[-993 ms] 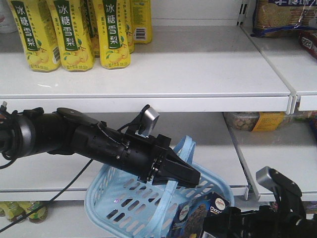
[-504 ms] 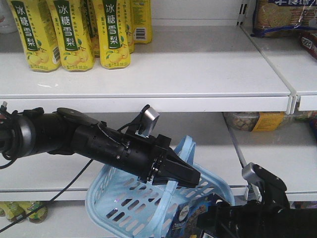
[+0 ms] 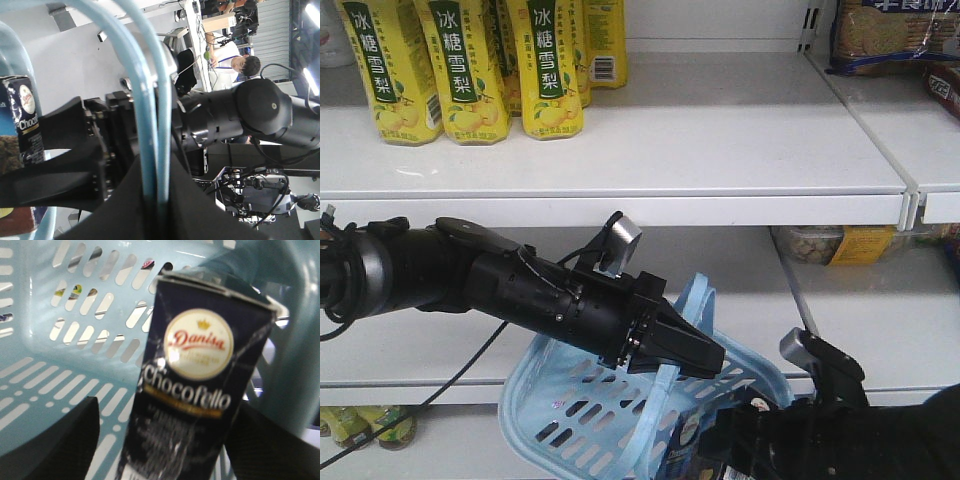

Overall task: Left arm holds basket, right arm returns cookies
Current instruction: 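Grasp the Chocofello cookie box with the right gripper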

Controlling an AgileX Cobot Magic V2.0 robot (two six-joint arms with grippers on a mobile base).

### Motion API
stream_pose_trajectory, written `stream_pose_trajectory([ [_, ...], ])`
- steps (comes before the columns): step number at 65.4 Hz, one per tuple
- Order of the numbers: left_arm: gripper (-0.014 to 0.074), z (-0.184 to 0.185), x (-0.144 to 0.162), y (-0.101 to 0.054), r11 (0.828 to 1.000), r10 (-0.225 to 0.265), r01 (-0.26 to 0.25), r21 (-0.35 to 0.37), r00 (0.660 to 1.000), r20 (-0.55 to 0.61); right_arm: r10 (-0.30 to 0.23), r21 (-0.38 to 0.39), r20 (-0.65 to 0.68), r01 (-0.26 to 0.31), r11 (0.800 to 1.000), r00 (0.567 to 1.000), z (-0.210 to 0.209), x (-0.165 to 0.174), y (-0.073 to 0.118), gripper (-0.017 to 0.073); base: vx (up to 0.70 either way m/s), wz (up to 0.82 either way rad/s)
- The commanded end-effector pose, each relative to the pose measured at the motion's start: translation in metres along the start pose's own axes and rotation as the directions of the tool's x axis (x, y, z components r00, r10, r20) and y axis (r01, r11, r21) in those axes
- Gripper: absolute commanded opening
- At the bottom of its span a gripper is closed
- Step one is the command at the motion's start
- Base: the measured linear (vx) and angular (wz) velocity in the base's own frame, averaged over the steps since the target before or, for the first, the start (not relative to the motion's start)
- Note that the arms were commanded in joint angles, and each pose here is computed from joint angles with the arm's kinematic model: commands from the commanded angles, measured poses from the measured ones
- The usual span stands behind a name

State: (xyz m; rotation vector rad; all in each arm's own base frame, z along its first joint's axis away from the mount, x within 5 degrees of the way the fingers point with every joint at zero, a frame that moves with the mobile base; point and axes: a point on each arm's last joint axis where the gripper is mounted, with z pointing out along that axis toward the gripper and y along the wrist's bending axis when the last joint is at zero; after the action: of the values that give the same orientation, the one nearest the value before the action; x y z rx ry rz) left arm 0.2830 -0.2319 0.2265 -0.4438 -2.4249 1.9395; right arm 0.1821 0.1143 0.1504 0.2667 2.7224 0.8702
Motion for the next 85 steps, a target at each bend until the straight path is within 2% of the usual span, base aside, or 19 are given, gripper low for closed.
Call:
stream_pose_trajectory([
  [1, -0.0003, -0.019, -0.03, -0.034, 0.995, 0.009, -0.037, 0.095, 0.96, 0.278, -0.042, -0.004, 0.011, 0.042, 0.999, 0.999, 0.005, -0.012, 0.007, 0.047, 0.0, 0.0],
  [20, -0.0003, -0.019, -0.03, -0.034, 0.995, 0.009, -0.037, 0.095, 0.96, 0.278, -0.021, 0.043, -0.041, 0.023, 0.999, 0.999, 0.033, -0.026, 0.004, 0.0375, 0.0, 0.0],
  [33, -0.0003, -0.019, -0.03, -0.034, 0.995, 0.009, -0.037, 0.095, 0.96, 0.278, -0.009, 0.064, -0.056, 0.013, 0.998, 0.998, 0.04, -0.028, 0.0, 0.0258, 0.0, 0.0],
  [51, -0.0003, -0.019, -0.03, -0.034, 0.995, 0.009, -0.037, 0.095, 0.96, 0.278, -0.009, 0.045, -0.077, 0.012, 0.999, 0.997, 0.04, -0.026, 0.002, 0.0061, 0.0, 0.0],
  [58, -0.0003, -0.019, -0.03, -0.034, 0.995, 0.009, -0.037, 0.095, 0.96, 0.278, -0.034, 0.005, -0.115, 0.035, 0.999, 0.993, 0.036, -0.022, 0.007, 0.0011, 0.0, 0.0],
  [72, -0.0003, -0.019, -0.03, -0.034, 0.995, 0.009, -0.037, 0.095, 0.96, 0.278, -0.113, -0.057, -0.098, 0.108, 0.993, 0.989, 0.016, -0.02, 0.02, -0.0008, 0.0, 0.0],
  [85, -0.0003, -0.019, -0.03, -0.034, 0.995, 0.009, -0.037, 0.095, 0.96, 0.278, -0.103, -0.088, 0.02, 0.104, 0.991, 0.994, -0.016, -0.019, 0.024, -0.0004, 0.0, 0.0],
])
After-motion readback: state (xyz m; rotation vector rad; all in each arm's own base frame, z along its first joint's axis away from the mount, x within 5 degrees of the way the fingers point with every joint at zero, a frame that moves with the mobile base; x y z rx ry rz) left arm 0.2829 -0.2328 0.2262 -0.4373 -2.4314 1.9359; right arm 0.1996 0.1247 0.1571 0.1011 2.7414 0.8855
